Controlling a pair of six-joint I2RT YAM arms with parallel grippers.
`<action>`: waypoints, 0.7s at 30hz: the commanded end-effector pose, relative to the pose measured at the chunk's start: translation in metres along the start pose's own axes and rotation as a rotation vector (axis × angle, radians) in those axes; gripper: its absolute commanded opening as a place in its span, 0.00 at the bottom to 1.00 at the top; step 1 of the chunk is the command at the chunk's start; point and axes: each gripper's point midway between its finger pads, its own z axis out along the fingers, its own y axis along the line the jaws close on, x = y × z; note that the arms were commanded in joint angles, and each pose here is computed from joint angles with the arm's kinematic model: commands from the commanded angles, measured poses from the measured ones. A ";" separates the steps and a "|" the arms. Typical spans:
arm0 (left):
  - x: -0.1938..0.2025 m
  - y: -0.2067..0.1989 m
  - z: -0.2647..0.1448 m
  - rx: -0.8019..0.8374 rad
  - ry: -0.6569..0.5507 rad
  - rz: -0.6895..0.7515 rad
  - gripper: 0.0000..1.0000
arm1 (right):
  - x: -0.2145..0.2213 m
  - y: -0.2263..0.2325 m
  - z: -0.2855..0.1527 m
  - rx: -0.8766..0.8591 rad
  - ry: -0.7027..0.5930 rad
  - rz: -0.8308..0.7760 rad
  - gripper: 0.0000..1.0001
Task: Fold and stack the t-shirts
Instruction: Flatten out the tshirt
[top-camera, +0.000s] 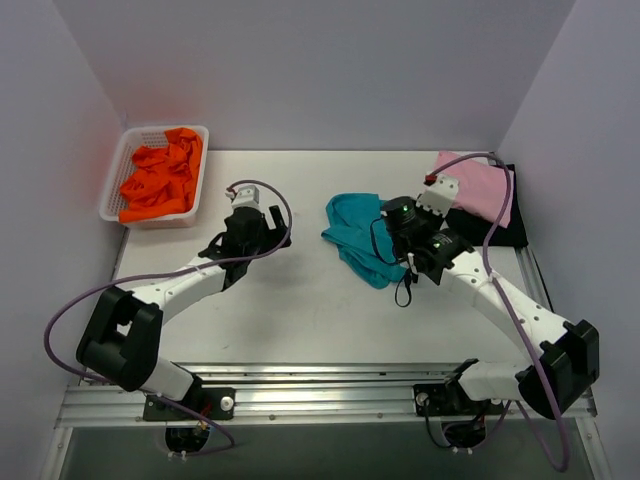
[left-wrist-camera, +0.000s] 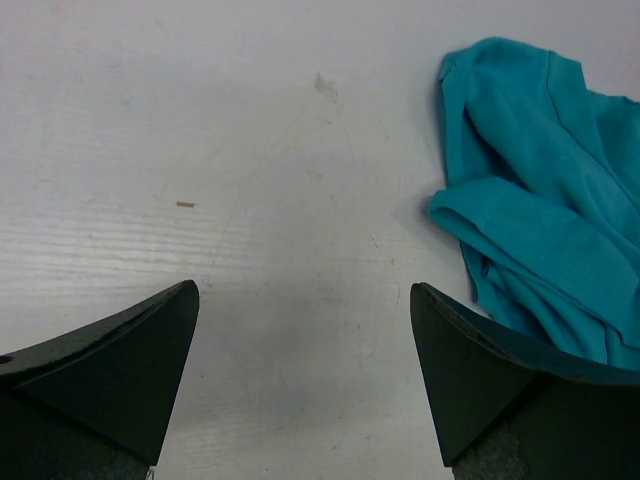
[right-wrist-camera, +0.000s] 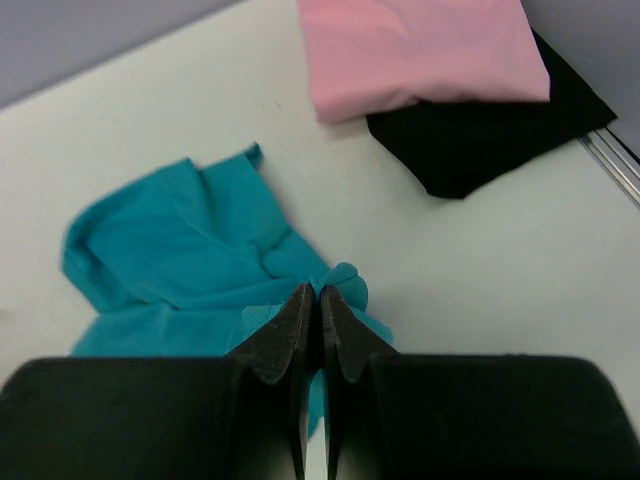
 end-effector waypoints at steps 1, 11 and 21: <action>-0.011 -0.035 0.001 0.166 -0.040 -0.076 0.96 | 0.026 -0.034 0.004 0.145 -0.003 -0.010 0.00; 0.021 -0.054 0.025 0.208 0.047 -0.062 0.96 | 0.032 -0.072 0.008 0.317 -0.012 -0.092 0.99; -0.014 -0.012 -0.005 0.082 -0.081 -0.120 0.96 | 0.052 0.112 -0.029 -0.165 0.070 -0.060 1.00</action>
